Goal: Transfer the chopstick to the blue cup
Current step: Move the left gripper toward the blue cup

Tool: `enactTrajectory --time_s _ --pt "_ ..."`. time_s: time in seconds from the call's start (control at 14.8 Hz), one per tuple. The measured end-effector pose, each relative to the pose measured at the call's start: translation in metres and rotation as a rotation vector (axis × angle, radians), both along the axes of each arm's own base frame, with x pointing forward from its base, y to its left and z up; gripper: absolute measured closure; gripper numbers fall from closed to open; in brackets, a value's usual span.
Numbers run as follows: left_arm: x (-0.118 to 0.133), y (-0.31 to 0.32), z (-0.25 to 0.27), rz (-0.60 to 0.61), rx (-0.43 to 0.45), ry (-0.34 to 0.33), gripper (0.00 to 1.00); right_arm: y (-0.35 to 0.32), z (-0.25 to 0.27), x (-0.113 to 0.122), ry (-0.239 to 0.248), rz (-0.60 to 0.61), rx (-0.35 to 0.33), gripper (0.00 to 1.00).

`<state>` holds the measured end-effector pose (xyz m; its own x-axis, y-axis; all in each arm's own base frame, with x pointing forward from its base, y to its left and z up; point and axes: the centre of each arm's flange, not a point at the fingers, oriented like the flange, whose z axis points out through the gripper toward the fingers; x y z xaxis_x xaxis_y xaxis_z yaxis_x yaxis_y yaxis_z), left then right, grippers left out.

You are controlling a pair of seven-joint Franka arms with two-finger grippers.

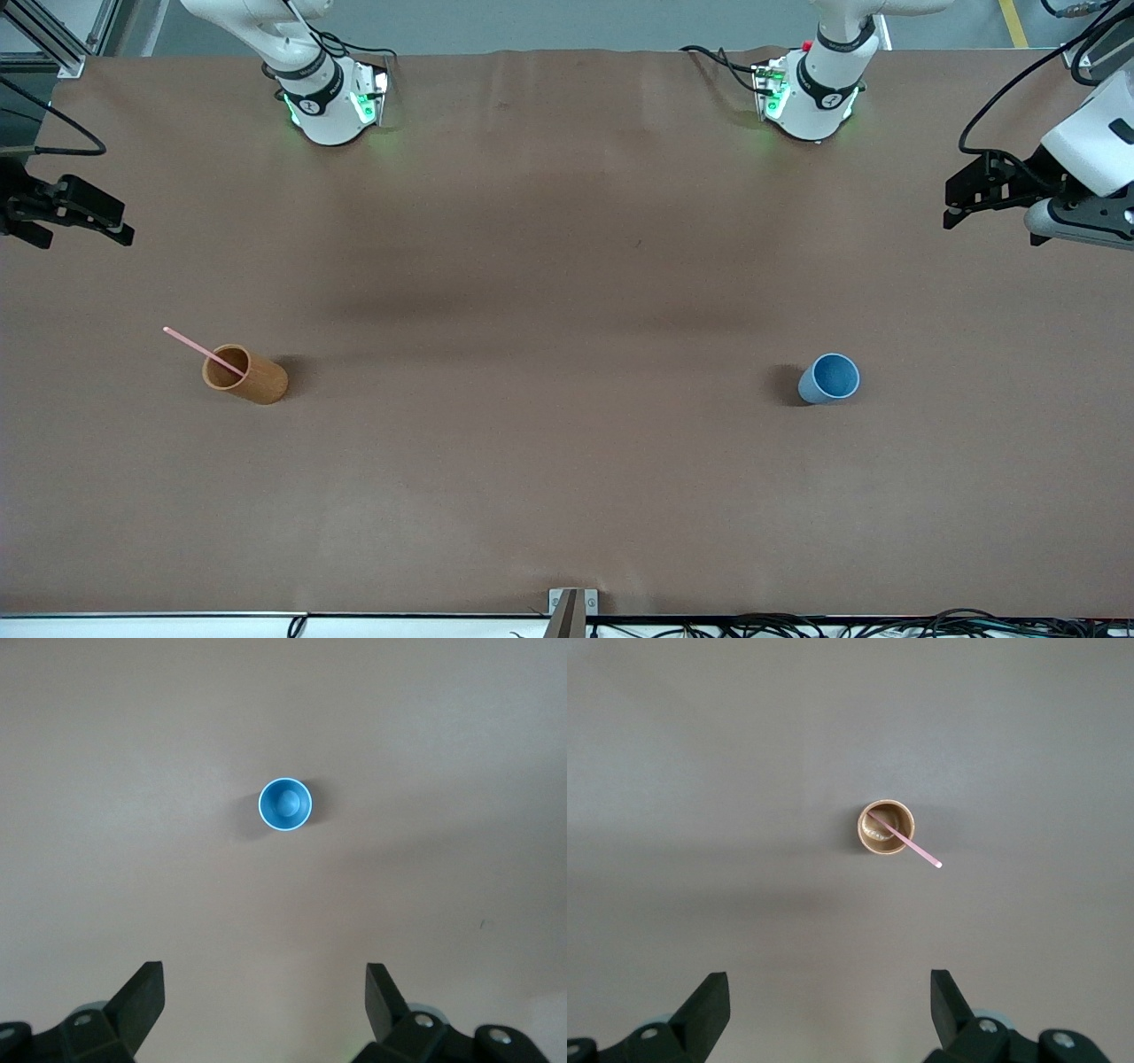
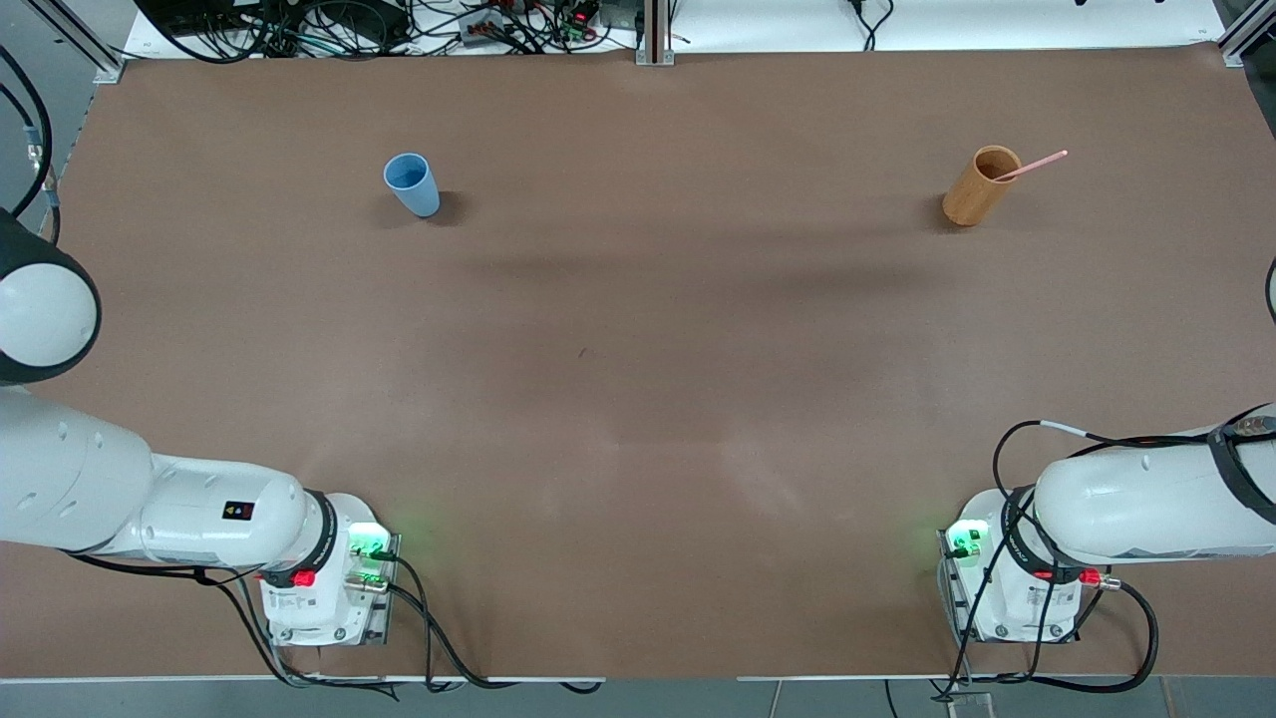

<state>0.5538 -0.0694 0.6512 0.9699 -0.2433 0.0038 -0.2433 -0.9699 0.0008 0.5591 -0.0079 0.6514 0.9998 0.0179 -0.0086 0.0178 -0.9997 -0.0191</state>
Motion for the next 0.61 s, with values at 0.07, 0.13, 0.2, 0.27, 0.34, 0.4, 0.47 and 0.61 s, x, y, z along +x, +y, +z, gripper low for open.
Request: enactTrajectory --time_s 0.07,0.13,0.2,0.27,0.34,0.4,0.47,0.61 --pt "0.000 0.000 0.000 0.000 0.000 0.000 0.00 0.000 0.000 0.000 0.000 0.000 0.000 0.00" --pt "0.000 0.000 0.000 0.000 0.000 0.000 0.00 0.000 0.000 0.000 0.000 0.000 0.000 0.00" --pt "0.000 0.000 0.000 0.000 0.000 0.000 0.00 0.000 0.000 0.000 0.000 0.000 0.000 0.00" --pt "0.000 0.000 0.000 0.000 0.000 0.000 0.00 0.000 0.000 0.000 -0.001 0.000 0.000 0.00" --pt "0.000 0.000 0.000 0.000 0.000 0.001 0.00 0.000 0.000 0.000 -0.001 0.000 0.000 0.00" --pt "0.001 0.000 -0.002 0.001 0.000 0.003 0.00 0.000 0.000 0.000 -0.001 0.000 0.000 0.00" --pt "0.004 0.000 -0.006 0.002 0.001 0.009 0.00 0.000 0.000 0.000 -0.002 0.000 0.000 0.00" --pt "0.019 0.001 -0.022 0.006 -0.001 0.001 0.00 -0.002 -0.001 0.001 -0.006 -0.004 0.000 0.00"
